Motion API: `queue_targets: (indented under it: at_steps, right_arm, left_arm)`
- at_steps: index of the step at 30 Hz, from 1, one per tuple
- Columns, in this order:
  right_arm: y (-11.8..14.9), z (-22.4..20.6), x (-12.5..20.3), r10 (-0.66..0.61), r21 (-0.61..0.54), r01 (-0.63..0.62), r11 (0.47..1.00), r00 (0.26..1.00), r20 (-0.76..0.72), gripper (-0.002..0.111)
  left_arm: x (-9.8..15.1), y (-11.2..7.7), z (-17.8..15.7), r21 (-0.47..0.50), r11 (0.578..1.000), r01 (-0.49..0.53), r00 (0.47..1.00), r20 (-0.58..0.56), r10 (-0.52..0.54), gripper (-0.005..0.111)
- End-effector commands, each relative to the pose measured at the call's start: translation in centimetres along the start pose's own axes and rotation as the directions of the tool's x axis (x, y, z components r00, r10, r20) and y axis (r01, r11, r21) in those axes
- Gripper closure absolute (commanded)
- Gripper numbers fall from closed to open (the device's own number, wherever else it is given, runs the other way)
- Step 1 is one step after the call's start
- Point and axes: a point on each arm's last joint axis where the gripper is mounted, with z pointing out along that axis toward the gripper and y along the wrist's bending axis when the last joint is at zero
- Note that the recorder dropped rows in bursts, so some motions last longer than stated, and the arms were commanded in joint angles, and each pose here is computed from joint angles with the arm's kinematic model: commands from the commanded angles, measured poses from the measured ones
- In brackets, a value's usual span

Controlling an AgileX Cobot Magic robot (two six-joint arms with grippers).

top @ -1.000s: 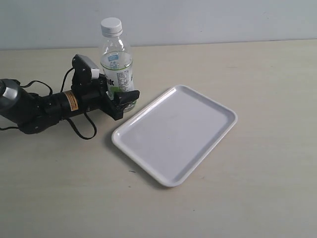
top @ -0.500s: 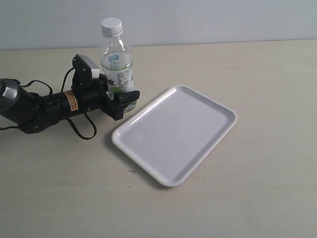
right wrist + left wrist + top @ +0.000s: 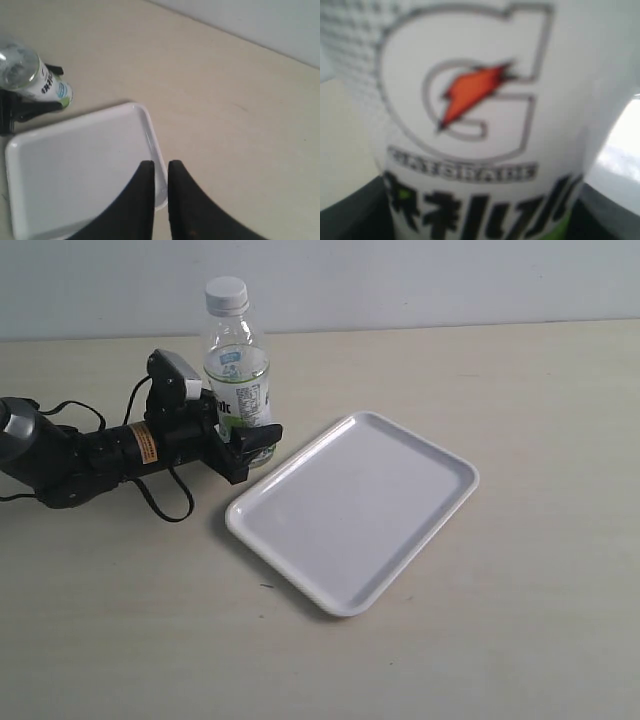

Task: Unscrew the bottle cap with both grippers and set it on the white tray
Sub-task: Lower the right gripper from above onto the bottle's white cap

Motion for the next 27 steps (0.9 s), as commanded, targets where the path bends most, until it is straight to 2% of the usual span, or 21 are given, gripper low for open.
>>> queue_targets:
  at_steps: [1, 4, 9, 13, 18, 22, 27]
  right_arm:
    - [0.9, 3.4, -2.5, -0.103, 0.08, 0.109, 0.991, 0.991, -0.082, 0.095]
    - [1.4, 5.8, -3.3, -0.127, 0.069, 0.135, 0.988, 0.986, -0.108, 0.095]
    - [3.0, 8.9, -3.4, -0.196, -0.054, 0.191, 0.98, 0.973, -0.124, 0.095]
    - [5.1, 10.0, -3.6, -0.256, -0.166, 0.239, 0.957, 0.962, -0.093, 0.083]
    - [7.4, 11.1, -3.9, -0.332, -0.228, 0.311, 0.923, 0.942, -0.058, 0.063]
    - [9.4, 11.3, -5.1, -0.351, -0.262, 0.363, 0.894, 0.932, 0.091, 0.054]
    - [11.3, 12.0, -5.7, -0.328, -0.286, 0.362, 0.887, 0.931, 0.161, 0.044]
  left_arm:
    - [-0.3, 0.1, 0.0, 0.007, 1.0, -0.017, 1.0, -0.01, 0.017, 0.107]
    - [-0.2, 0.1, 0.0, 0.006, 1.0, -0.015, 1.0, -0.011, 0.015, 0.107]
    - [0.0, 0.0, 0.0, 0.009, 1.0, -0.014, 1.0, -0.017, 0.014, 0.107]
    - [0.0, 0.0, 0.0, 0.009, 1.0, -0.015, 1.0, -0.021, 0.015, 0.107]
    - [0.0, 0.0, 0.0, 0.011, 1.0, -0.015, 1.0, -0.022, 0.016, 0.107]
    - [0.0, 0.0, 0.0, 0.014, 1.0, -0.017, 1.0, -0.023, 0.018, 0.107]
    - [0.0, 0.0, 0.0, 0.016, 1.0, -0.018, 1.0, -0.023, 0.018, 0.107]
